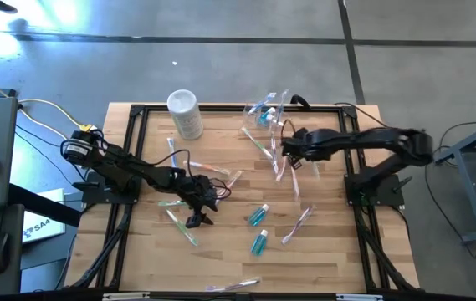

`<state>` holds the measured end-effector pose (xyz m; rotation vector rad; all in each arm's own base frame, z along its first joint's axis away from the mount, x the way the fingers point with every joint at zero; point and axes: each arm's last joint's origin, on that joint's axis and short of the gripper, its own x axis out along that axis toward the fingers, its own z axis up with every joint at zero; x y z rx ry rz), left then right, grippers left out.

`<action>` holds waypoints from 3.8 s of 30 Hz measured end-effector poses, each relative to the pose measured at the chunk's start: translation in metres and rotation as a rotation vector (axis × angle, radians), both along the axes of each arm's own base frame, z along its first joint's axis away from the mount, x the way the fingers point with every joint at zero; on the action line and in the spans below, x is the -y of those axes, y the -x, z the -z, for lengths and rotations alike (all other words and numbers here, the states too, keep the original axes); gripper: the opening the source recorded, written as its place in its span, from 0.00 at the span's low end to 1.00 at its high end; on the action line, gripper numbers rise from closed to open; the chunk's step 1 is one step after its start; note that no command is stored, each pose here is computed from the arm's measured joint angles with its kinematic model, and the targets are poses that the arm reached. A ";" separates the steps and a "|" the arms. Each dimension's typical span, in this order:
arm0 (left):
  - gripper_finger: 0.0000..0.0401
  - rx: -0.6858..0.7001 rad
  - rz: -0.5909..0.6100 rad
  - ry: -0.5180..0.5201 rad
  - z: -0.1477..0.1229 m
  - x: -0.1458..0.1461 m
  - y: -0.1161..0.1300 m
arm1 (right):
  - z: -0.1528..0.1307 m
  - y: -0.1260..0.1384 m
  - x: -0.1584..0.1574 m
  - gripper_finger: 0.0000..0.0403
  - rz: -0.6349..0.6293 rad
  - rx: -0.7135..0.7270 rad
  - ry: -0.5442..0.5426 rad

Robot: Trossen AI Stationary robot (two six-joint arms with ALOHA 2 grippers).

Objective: Pick & Place toothbrushing station
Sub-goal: Put the green toothbrush into the transparent organizer, then put the blue mouthwash into the transparent organizer

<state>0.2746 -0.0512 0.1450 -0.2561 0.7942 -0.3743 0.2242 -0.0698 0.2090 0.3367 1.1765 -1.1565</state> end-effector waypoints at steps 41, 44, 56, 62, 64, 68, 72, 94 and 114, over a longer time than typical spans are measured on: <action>0.67 0.122 0.105 -0.095 -0.004 0.005 -0.003 | 0.013 -0.023 0.083 0.00 -0.104 0.669 0.790; 0.67 0.120 0.115 -0.088 -0.004 0.006 -0.002 | 0.023 -0.027 0.085 0.00 -0.099 0.659 0.786; 0.67 0.129 0.129 -0.104 -0.004 0.006 -0.002 | 0.050 -0.030 0.090 0.00 0.024 0.655 0.730; 0.67 0.140 0.128 -0.103 -0.005 0.006 -0.003 | 0.050 -0.032 0.085 0.02 -0.055 0.549 0.752; 0.67 0.140 0.127 -0.104 -0.005 0.006 -0.003 | 0.050 -0.034 0.082 0.05 -0.074 0.548 0.749; 0.67 0.141 0.124 -0.107 -0.005 0.006 -0.003 | 0.051 -0.036 0.078 0.17 -0.090 0.550 0.745; 0.67 0.142 0.123 -0.107 -0.005 0.006 -0.003 | 0.051 -0.037 0.077 0.34 -0.093 0.542 0.741; 0.67 0.203 0.136 -0.180 -0.016 0.005 -0.008 | -0.021 -0.036 -0.047 0.63 -0.177 0.478 0.942; 0.67 0.423 -0.303 -0.083 -0.031 0.034 -0.101 | -0.025 0.015 -0.198 0.62 -0.508 0.852 0.723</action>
